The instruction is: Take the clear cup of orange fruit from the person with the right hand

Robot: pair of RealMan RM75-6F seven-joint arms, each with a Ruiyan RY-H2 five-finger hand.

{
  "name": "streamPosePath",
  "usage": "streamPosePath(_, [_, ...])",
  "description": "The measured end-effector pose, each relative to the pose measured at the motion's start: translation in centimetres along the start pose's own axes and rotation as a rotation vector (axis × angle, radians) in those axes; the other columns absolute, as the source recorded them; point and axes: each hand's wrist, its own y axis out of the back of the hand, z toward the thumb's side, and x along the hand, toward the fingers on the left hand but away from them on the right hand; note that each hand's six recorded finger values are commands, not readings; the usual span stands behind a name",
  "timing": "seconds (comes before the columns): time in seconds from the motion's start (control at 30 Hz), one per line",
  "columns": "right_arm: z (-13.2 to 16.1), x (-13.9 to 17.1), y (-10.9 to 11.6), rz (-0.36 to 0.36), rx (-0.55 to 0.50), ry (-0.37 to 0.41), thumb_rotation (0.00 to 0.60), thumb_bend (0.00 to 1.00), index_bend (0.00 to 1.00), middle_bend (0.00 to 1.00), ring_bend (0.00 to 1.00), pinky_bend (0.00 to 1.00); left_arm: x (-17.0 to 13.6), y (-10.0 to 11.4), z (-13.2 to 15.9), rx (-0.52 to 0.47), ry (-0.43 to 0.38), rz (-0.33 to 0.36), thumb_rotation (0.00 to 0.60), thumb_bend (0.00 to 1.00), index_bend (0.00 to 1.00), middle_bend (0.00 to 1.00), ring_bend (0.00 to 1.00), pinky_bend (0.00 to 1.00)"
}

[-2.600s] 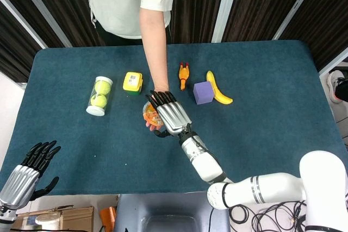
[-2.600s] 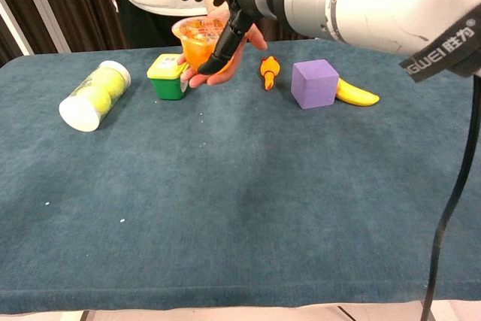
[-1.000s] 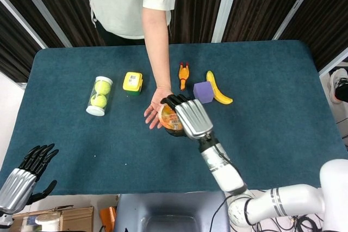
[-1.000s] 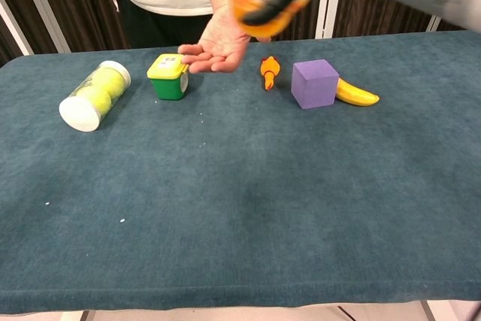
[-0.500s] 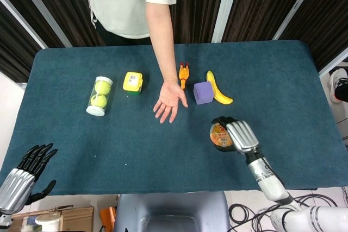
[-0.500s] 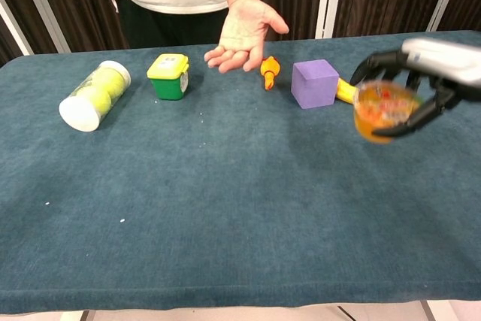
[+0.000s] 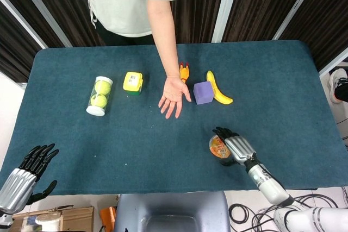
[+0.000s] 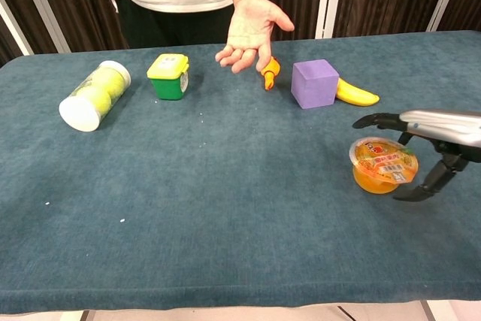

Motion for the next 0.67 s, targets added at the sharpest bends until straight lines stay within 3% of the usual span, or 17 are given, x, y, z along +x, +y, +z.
streamPosePath(0.13, [-0.6,2.7,1.9,-0.054,0.027,-0.004,0.600,0.15,0.00,0.00,0.00,0.09,-0.1,0.2,-0.1,0.001,0.006,0.011,0.600,0.38,0.00,0.01,0.00,0.08])
streamPosePath(0.27, [-2.5,6.6,4.3,-0.172,0.087,-0.063,0.600,0.15,0.00,0.00,0.00,0.00,-0.2,0.4,-0.3,0.000,0.016,0.019,0.600,0.38,0.00,0.01,0.00,0.08])
streamPosePath(0.4, [-5.3,12.5,6.4,-0.362,0.113,-0.193,0.600,0.15,0.00,0.00,0.00,0.00,-0.1,0.3,-0.4,0.005,0.022,0.015,0.600,0.38,0.00,0.01,0.00,0.08])
streamPosePath(0.5, [-7.5,17.5,6.6,-0.503,0.103,-0.311,0.600,0.15,0.00,0.00,0.00,0.00,0.1,0.1,-0.4,0.008,0.029,0.007,0.600,0.38,0.00,0.01,0.00,0.08])
streamPosePath(0.6, [-9.6,22.1,5.5,-0.584,0.119,-0.420,0.600,0.15,0.00,0.00,0.00,0.00,0.1,0.0,-0.2,0.013,0.027,0.005,0.600,0.38,0.00,0.01,0.00,0.08])
streamPosePath(0.67, [-10.1,23.6,5.3,-0.606,0.130,-0.441,0.600,0.15,0.00,0.00,0.00,0.00,0.2,0.0,-0.1,0.014,0.023,0.007,0.600,0.38,0.00,0.01,0.00,0.08])
